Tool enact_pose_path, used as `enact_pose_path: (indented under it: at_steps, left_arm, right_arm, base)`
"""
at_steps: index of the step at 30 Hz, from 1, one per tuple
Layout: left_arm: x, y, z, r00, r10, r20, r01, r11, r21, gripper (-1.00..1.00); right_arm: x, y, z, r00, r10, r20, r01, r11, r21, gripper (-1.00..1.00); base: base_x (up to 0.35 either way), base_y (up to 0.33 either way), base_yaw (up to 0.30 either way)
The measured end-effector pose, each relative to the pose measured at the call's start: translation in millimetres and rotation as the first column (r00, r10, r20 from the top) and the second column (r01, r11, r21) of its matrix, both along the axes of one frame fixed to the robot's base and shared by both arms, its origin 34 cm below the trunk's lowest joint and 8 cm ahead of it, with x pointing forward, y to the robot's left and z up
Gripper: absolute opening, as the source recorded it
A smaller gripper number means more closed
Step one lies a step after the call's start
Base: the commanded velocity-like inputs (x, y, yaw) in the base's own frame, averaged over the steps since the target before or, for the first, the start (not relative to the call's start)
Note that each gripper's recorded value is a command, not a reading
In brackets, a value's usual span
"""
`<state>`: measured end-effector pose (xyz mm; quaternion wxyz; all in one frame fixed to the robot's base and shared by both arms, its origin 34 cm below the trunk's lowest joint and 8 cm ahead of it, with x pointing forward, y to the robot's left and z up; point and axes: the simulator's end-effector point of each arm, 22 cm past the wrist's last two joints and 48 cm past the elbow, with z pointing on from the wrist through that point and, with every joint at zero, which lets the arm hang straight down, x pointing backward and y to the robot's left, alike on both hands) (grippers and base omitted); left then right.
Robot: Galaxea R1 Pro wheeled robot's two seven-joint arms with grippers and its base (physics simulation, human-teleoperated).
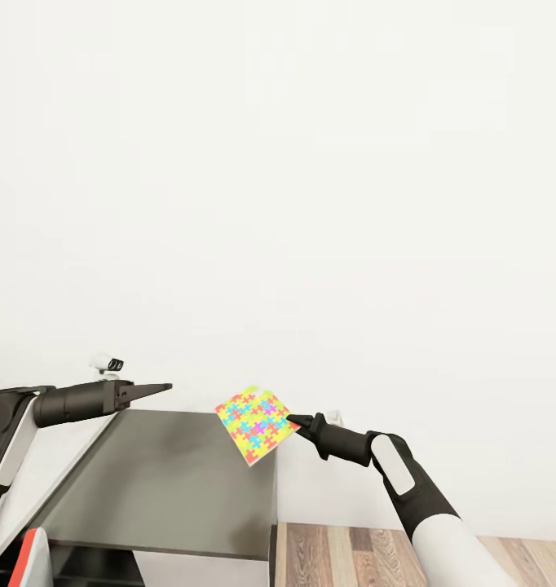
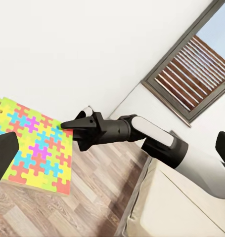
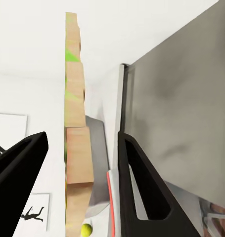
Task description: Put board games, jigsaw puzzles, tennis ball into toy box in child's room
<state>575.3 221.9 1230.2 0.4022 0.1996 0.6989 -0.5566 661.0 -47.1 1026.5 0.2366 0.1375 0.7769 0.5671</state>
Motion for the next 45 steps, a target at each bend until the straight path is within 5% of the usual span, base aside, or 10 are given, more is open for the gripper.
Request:
enact_pose_path:
  at_steps: [14,45]
  left_arm:
    - [-5,0,8,1.000,0.001,-0.001,-0.001,1.000,0.002,1.00]
    - [-8,0,14,1.000,0.000,0.011,0.000,1.000,0.001,1.00]
  right_arm:
    - [-5,0,9,1.000,0.000,0.000,0.000,1.000,0.000,-1.00]
    - [-6,0,15,1.000,0.001,0.012,-0.001,1.000,-0.002,-1.00]
  base:
    - [0.000,0.000,0.037]
    - [0.000,0.000,0.273]
